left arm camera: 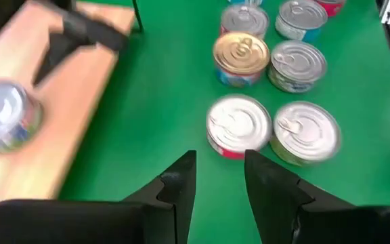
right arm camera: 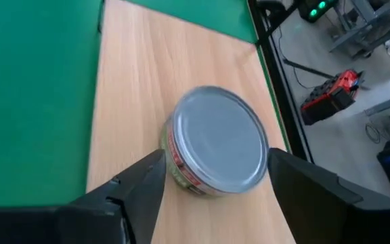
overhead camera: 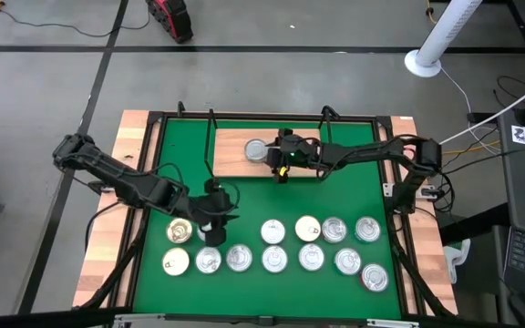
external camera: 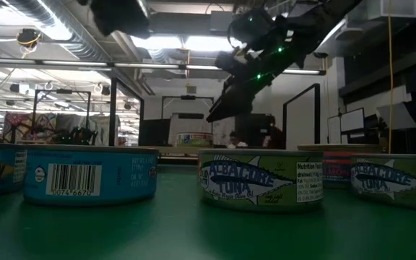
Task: Stack canned seafood by type on shelf
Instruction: Stack the green white tuna can on top of the other green white tuna can on the shelf
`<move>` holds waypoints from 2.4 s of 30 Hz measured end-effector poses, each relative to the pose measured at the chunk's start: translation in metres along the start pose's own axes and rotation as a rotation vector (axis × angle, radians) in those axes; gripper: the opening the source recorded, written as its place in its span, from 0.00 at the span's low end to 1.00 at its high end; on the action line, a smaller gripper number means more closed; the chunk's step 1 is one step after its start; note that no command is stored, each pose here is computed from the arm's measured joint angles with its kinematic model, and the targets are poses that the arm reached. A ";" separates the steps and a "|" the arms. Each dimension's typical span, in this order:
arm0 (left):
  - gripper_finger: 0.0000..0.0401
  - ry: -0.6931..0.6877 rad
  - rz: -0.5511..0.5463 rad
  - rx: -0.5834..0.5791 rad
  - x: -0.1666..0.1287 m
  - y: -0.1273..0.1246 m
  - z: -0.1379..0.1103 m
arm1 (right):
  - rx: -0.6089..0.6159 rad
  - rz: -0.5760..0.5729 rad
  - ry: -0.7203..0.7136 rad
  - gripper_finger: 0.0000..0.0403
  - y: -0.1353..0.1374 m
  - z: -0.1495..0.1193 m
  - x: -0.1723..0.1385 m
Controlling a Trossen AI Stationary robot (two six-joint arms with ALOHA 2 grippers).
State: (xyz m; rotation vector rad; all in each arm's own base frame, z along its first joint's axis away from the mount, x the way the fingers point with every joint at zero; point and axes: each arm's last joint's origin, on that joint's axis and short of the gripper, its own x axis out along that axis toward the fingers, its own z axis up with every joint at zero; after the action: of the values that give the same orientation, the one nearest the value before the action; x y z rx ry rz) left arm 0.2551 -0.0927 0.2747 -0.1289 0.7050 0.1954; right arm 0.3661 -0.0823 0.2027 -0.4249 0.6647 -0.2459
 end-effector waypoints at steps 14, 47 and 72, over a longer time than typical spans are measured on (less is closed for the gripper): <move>0.30 0.150 -0.035 -0.152 0.006 -0.033 -0.056 | -0.128 0.191 -0.149 0.64 0.081 0.038 -0.030; 0.30 0.382 0.202 -0.139 0.065 -0.047 -0.111 | -0.255 0.358 -0.248 0.64 0.156 0.055 -0.070; 0.16 0.490 0.298 -0.001 0.059 -0.035 -0.119 | -0.255 0.358 -0.248 0.64 0.156 0.055 -0.069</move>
State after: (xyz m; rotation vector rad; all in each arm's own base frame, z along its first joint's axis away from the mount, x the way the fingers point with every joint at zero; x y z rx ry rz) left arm 0.2318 -0.1410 0.1477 -0.0715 1.2134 0.4583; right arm 0.3618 0.0971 0.2081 -0.5603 0.5179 0.2312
